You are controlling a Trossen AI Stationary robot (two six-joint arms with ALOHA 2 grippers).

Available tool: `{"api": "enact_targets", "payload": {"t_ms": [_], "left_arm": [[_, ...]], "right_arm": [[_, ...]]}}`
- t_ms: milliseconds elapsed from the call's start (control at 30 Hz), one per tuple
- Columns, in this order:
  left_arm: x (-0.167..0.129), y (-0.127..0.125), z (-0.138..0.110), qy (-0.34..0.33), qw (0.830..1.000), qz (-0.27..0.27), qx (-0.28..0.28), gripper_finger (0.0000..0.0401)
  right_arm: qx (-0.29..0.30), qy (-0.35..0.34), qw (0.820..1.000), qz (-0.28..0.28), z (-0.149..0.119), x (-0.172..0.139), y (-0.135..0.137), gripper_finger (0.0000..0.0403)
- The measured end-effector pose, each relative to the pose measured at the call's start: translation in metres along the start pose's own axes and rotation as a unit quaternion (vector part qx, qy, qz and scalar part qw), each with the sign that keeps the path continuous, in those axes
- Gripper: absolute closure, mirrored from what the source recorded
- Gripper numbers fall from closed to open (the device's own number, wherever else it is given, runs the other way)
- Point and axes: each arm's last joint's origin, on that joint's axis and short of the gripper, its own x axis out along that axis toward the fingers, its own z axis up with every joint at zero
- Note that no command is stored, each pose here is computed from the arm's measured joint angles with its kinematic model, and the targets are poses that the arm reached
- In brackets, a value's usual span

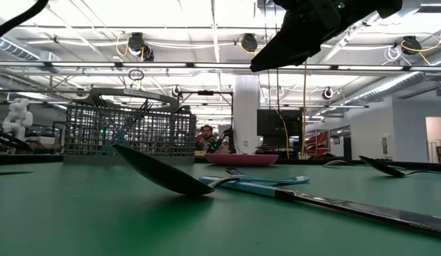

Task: Sort silverware
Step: Put the blue spoon into the gray silverware holder

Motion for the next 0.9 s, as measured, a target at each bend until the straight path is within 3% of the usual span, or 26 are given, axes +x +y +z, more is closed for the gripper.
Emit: {"api": "enact_targets", "payload": {"t_ms": [167,533,733,900], "left_arm": [[0.000,0.002,-0.001,0.006,1.000,0.008,-0.003,0.0388],[-0.031,0.004,-0.007,0.000,1.000,0.022,-0.022,0.0389],[-0.058,0.006,-0.008,-0.085,0.996,0.028,-0.028,0.0389],[-0.081,0.013,-0.006,-0.191,0.979,0.057,-0.042,0.0389]], "right_arm": [[0.000,0.000,1.000,0.000,0.000,0.000,0.000,0.0232],[0.000,0.000,1.000,0.000,0.000,0.000,0.000,0.0232],[0.000,-0.001,1.000,0.000,0.000,0.000,0.000,0.0232],[0.001,-0.003,1.000,0.000,0.001,0.000,0.000,0.0232]]}}
